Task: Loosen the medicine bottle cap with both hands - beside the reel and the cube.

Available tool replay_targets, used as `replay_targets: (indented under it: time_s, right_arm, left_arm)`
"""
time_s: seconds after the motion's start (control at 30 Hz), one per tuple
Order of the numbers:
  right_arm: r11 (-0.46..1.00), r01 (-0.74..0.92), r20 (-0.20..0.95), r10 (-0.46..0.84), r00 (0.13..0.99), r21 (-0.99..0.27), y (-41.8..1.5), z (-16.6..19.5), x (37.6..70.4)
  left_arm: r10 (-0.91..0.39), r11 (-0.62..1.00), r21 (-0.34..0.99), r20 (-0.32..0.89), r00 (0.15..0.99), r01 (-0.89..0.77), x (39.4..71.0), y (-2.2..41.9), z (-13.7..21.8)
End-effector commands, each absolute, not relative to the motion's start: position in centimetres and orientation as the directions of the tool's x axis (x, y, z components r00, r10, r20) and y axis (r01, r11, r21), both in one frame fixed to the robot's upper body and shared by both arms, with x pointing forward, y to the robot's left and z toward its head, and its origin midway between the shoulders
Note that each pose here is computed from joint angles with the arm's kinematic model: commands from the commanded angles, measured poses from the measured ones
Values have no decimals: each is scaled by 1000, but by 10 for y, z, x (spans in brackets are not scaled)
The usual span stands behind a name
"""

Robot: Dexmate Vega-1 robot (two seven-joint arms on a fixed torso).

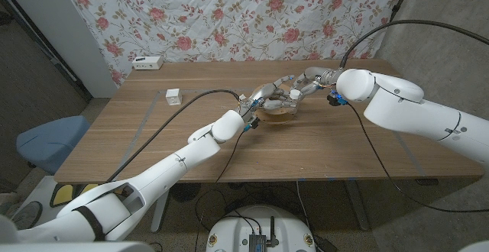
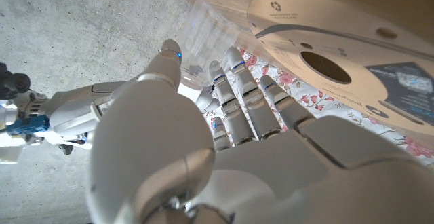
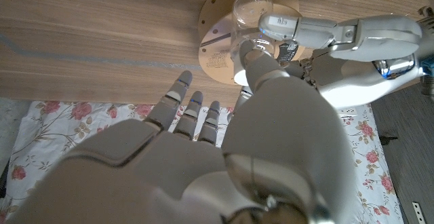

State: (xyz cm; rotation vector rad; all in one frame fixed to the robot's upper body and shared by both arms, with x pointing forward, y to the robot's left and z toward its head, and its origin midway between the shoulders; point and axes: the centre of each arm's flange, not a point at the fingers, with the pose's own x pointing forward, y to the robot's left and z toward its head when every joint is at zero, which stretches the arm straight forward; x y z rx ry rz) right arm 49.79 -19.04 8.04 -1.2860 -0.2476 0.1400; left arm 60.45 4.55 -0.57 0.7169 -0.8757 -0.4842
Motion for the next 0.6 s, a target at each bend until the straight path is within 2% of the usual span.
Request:
replay_targets:
  time_s: [0.03,0.6]
  right_arm:
    - [284,7,85,264,961,-959,-191,80,497]
    - [268,-24,53,276,960,-963,-191,83,498]
  left_arm:
    - [-645,671,736,519,561,91,605,47,-6]
    - [-646,670,737,518,560,92,607,47,-5]
